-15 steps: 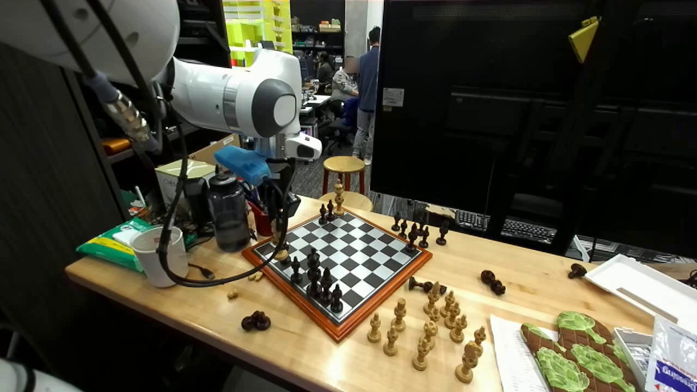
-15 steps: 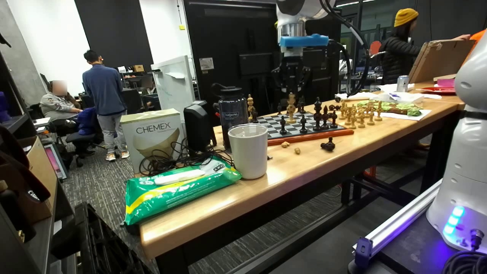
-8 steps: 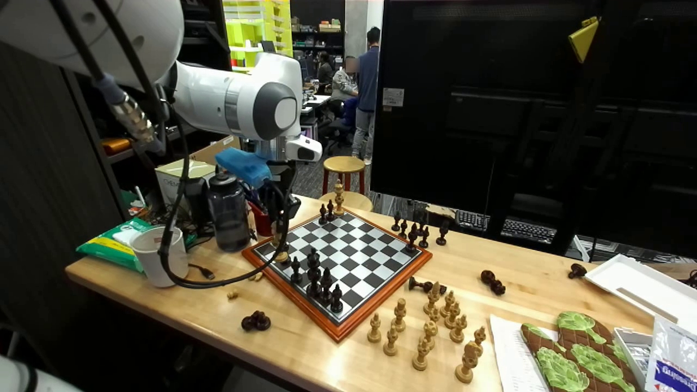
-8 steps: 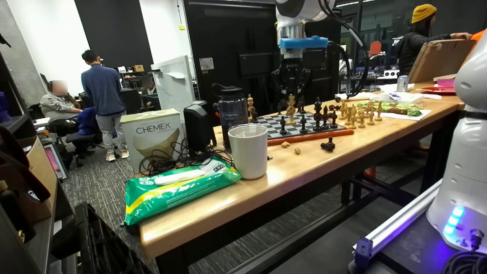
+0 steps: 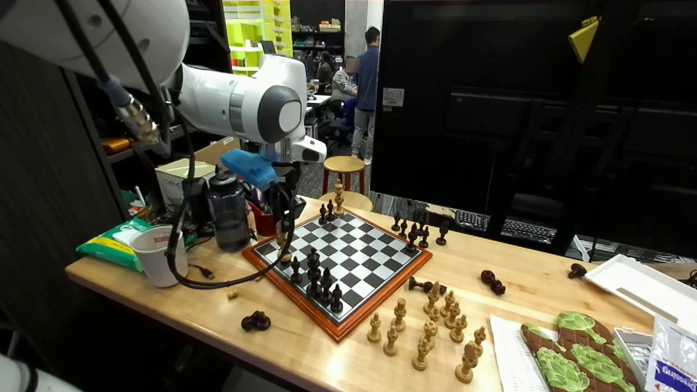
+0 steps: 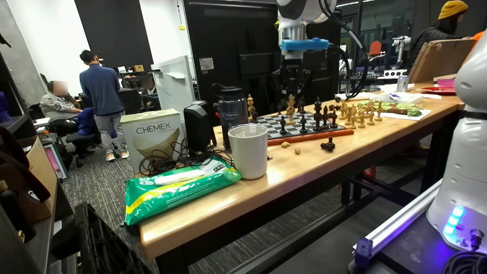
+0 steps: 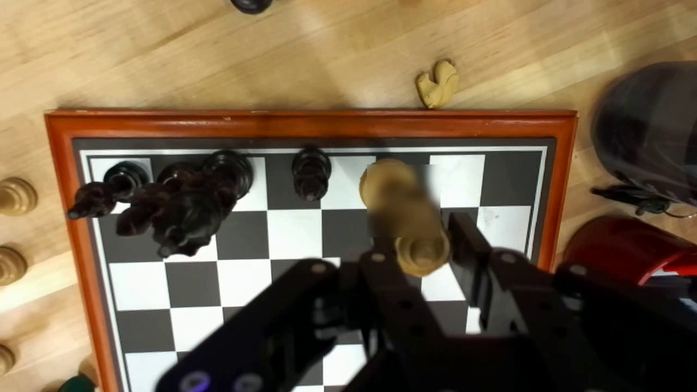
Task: Pick up a brown chess piece and put it on the chess board
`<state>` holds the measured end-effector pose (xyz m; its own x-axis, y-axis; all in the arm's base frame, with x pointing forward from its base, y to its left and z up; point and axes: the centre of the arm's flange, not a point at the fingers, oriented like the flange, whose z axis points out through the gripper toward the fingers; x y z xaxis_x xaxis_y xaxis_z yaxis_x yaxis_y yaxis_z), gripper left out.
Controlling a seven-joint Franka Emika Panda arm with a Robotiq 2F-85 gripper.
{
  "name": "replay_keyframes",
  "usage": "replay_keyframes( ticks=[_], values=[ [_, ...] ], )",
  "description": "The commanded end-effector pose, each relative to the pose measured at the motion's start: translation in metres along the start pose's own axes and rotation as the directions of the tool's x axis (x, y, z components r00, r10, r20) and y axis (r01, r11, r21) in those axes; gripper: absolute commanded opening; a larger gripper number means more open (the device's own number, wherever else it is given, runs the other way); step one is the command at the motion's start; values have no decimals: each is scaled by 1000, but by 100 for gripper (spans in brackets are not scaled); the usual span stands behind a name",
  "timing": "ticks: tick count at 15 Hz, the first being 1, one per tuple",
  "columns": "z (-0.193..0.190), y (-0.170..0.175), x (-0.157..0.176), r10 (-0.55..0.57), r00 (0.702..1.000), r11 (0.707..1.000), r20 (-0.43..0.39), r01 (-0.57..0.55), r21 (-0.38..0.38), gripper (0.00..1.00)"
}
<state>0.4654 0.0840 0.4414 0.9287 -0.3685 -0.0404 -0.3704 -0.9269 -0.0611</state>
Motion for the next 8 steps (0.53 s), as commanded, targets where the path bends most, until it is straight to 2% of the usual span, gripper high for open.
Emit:
replay_keyframes(
  ticks=[1, 8],
  values=[
    [1, 9, -1, -3, 1000, 1000, -4, 3, 20, 8],
    [5, 10, 3, -4, 1000, 1000, 17, 3, 9, 8]
  ],
)
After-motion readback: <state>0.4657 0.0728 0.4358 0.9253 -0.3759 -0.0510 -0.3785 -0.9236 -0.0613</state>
